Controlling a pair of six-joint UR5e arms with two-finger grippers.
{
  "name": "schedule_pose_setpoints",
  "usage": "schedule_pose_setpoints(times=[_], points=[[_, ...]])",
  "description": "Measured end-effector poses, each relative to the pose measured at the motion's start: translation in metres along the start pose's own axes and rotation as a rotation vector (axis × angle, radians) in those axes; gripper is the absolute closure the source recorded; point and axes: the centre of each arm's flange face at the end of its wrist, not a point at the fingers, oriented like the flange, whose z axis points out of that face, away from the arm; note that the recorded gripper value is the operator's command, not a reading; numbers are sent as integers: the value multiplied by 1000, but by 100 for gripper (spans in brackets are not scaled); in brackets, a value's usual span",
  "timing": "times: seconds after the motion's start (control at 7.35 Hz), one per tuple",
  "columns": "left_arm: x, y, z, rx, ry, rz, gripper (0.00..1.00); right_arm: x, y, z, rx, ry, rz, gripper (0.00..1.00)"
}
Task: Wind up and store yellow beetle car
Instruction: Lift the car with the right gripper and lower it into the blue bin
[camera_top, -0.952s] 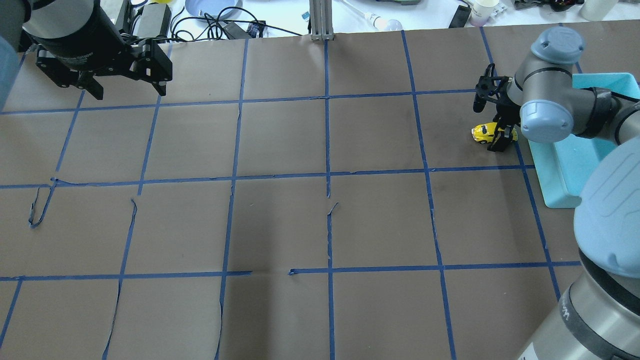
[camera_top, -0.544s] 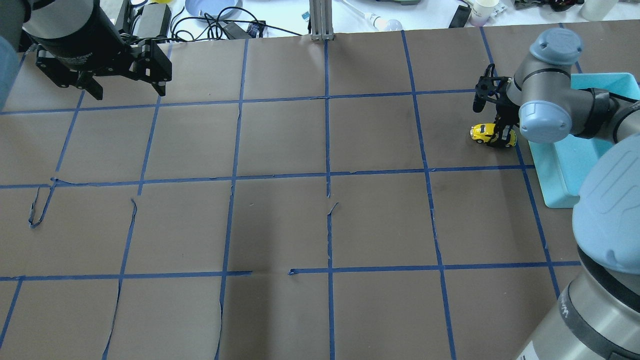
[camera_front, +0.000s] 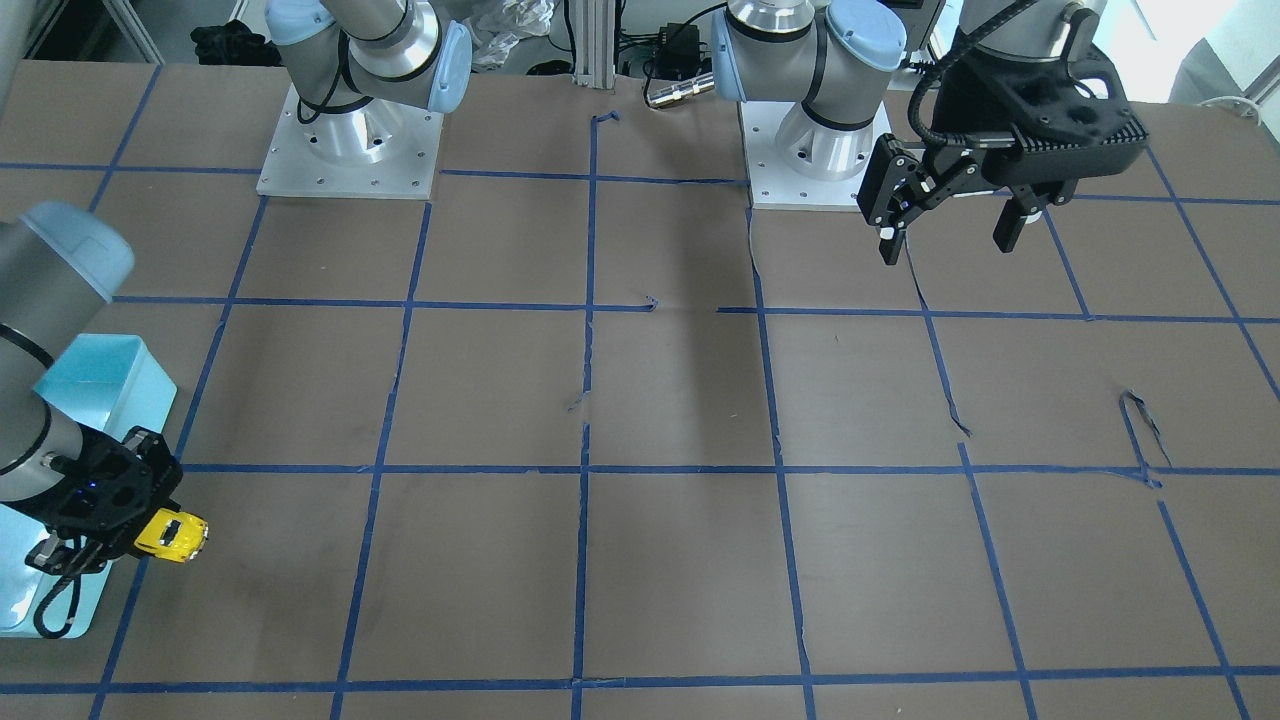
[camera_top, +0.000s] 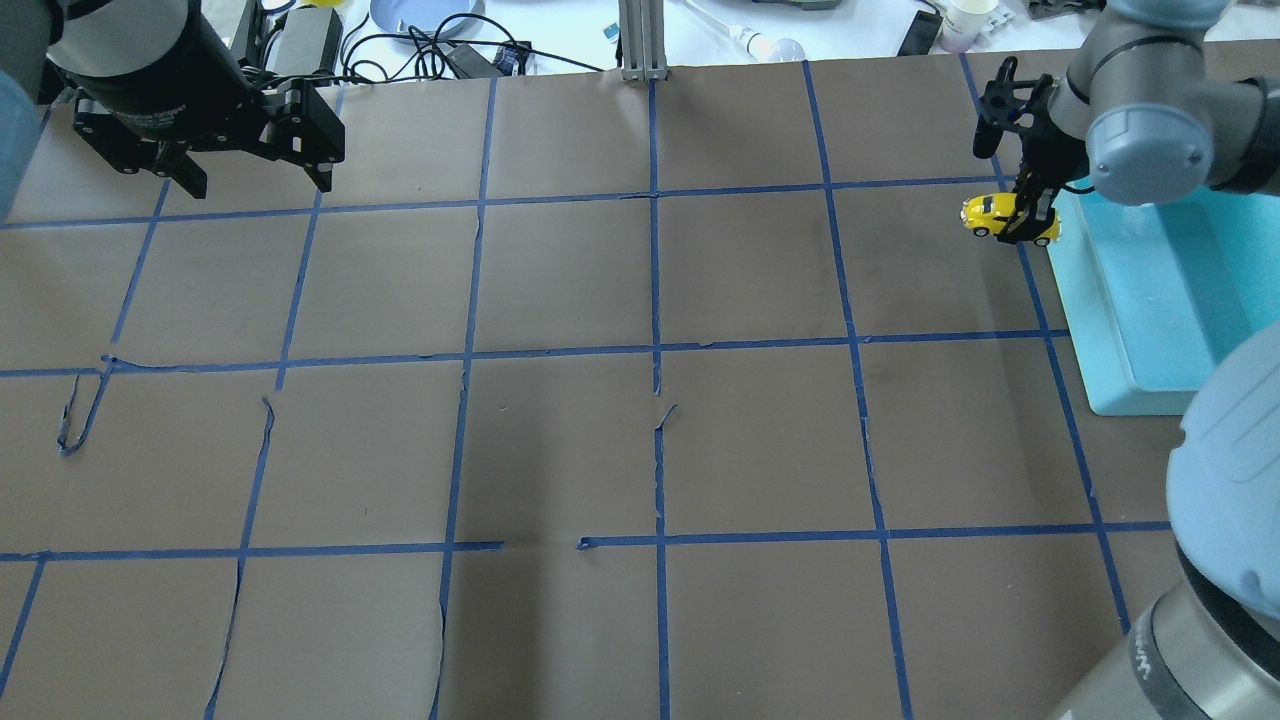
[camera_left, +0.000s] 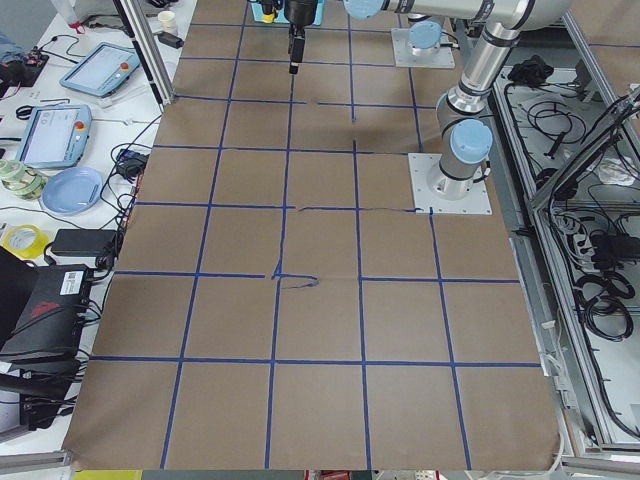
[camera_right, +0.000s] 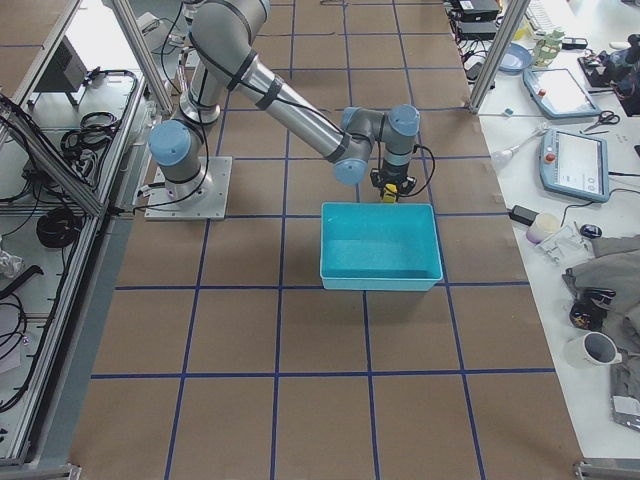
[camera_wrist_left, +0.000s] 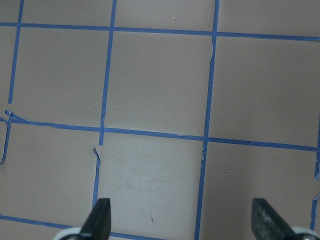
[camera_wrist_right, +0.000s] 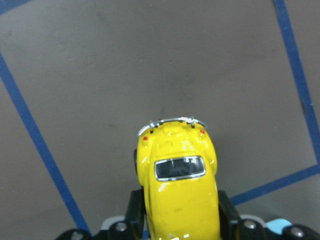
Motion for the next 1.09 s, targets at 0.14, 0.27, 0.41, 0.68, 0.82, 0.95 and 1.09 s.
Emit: schedule_pose_setpoints(times=[0.14,0.27,0.41,0.68,0.82,0.95,1.09], points=[[0,0,0,0,0,2,0,4,0,-32,6,-16,4,100],[0,0,0,0,0,3,0,9,6,-59,-13,-29,13,100],[0,-1,0,0,0,2,0,15,27,-74,-36,-49,37,100],[-1,-1,0,0,0,2,0,26,97,-73,-48,-88,41,100],[-1,-1,0,0,0,2,0,27,125,-63,-46,-108,34,100],[-1,-1,0,1,0,2,0,26,147,-47,-41,-137,43,100],[0,0,-1,2,0,3,0,25,163,-29,-38,-155,53,100]])
